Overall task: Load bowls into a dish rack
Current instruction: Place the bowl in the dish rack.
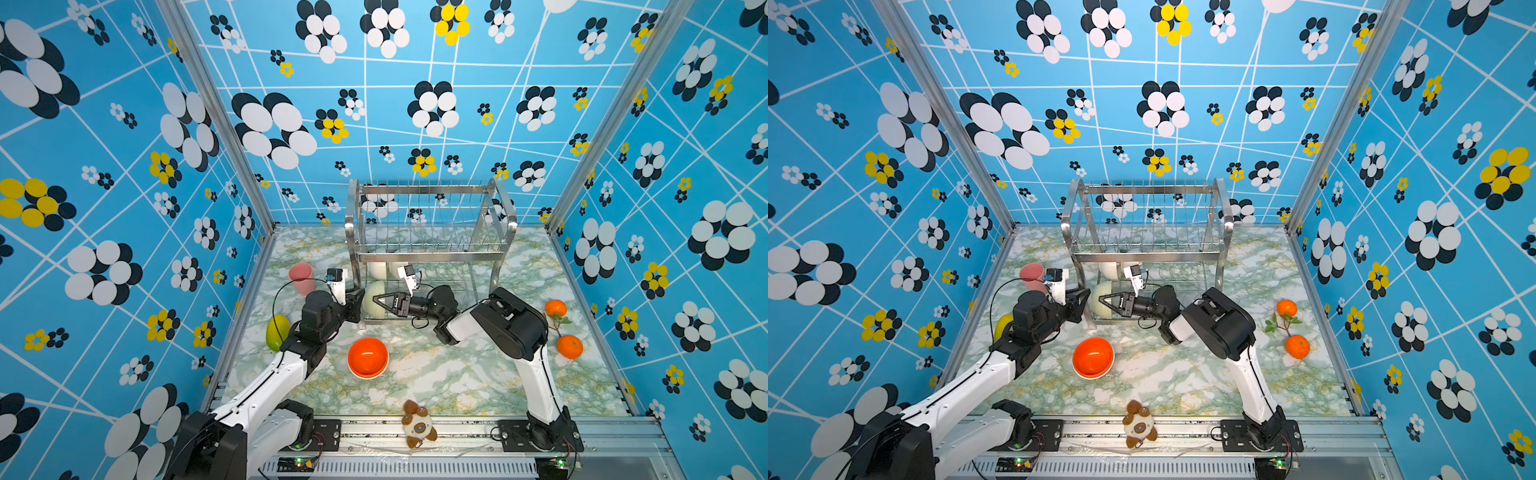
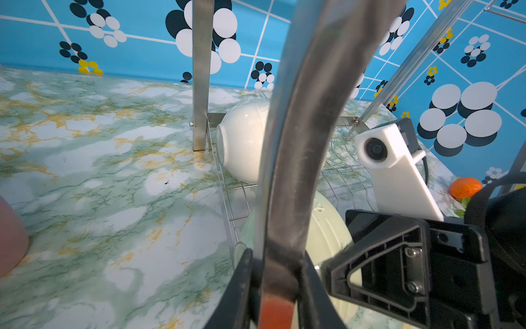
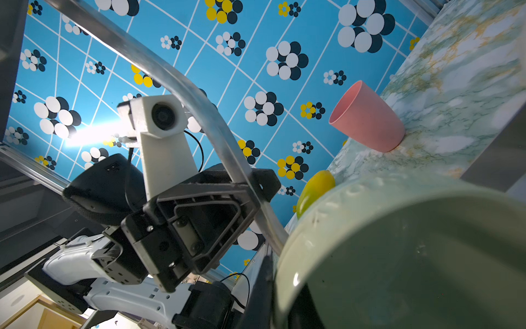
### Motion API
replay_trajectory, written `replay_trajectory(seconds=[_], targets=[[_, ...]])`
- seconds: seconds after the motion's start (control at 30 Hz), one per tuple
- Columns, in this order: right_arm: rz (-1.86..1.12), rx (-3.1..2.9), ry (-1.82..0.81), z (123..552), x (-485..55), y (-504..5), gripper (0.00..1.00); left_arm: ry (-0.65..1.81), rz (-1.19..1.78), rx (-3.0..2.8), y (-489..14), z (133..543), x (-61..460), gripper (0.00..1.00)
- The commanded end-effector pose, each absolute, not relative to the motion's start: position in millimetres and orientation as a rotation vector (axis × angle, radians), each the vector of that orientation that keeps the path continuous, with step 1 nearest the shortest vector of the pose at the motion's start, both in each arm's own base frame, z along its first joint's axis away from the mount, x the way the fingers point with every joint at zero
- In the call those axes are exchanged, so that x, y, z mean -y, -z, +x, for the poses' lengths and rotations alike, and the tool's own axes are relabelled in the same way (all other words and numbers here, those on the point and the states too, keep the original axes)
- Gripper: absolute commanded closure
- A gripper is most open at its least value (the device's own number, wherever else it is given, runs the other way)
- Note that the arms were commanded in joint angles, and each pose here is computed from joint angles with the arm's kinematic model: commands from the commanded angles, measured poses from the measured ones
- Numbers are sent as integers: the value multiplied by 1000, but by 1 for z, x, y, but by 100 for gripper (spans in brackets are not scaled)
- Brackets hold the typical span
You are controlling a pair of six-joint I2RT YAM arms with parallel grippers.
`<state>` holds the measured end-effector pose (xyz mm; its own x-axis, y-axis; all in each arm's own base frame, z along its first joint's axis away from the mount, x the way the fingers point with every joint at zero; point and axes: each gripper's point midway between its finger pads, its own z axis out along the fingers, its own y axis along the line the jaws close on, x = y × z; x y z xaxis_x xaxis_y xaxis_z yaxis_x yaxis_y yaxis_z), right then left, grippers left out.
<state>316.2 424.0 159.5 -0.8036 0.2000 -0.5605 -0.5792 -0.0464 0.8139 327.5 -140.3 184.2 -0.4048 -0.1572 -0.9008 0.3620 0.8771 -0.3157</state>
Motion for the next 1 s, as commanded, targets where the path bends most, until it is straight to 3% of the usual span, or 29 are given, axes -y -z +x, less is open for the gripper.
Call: replay_trajectory(seconds=[0.0, 0.97], targets=[[-383, -1819, -1920, 318, -429, -141, 100, 590, 25, -1873, -203, 341, 134, 100], [-275, -1964, -1854, 325, -401, -87, 100, 598, 36, -1881, -201, 343, 139, 100]])
